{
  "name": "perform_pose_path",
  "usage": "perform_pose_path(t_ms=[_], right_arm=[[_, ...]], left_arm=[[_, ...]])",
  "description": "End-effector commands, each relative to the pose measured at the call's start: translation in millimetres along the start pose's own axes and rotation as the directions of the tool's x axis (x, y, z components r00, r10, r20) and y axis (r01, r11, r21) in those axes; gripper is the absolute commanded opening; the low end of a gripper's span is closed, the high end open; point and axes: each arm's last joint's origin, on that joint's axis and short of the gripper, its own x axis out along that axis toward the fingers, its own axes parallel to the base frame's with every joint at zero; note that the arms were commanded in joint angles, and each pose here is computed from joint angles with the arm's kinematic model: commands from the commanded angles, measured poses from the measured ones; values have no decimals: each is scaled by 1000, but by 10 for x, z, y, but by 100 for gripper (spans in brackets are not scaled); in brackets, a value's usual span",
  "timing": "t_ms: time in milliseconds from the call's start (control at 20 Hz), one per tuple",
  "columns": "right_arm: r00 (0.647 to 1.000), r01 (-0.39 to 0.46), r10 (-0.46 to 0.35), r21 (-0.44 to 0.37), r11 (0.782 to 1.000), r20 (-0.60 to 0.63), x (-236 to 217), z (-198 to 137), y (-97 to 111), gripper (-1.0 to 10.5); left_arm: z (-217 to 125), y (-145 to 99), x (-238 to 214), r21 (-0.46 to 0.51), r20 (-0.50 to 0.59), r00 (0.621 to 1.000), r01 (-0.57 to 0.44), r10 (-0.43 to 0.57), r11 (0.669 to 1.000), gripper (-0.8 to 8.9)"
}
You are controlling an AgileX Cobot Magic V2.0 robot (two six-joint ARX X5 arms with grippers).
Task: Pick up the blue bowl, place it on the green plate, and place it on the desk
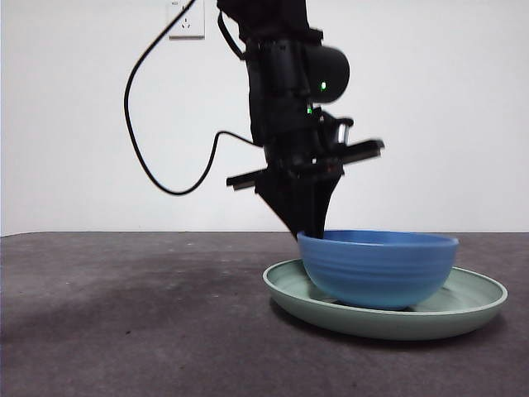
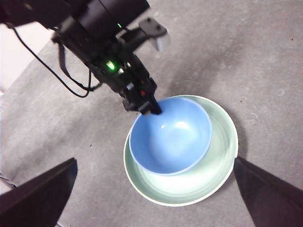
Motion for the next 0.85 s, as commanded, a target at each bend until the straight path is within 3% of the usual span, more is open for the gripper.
perform_pose_path(t_ms=[50,350,550,650,850], right_arm=[[1000,0,0,-21,1000,13,-19,43,15,550],[1000,1,0,-21,1000,13,-19,42,15,550],[1000,1,0,-21,1000,13,-19,43,15,550],[1000,1,0,-21,1000,13,-18,43,15,550],[1000,1,0,-21,1000,13,-18,43,15,550]], left_arm=[[37,-18,169,12,-34,999,0,1,1000,20],[67,-20,140,-8,-7,1000,2,-2,1000,61],[67,-24,113,-9,-8,1000,2,-2,1000,360],[52,-30,57,-10,-15,1000,1,-1,1000,415],[34,-20,-299,2,-6,1000,0,0,1000,415]])
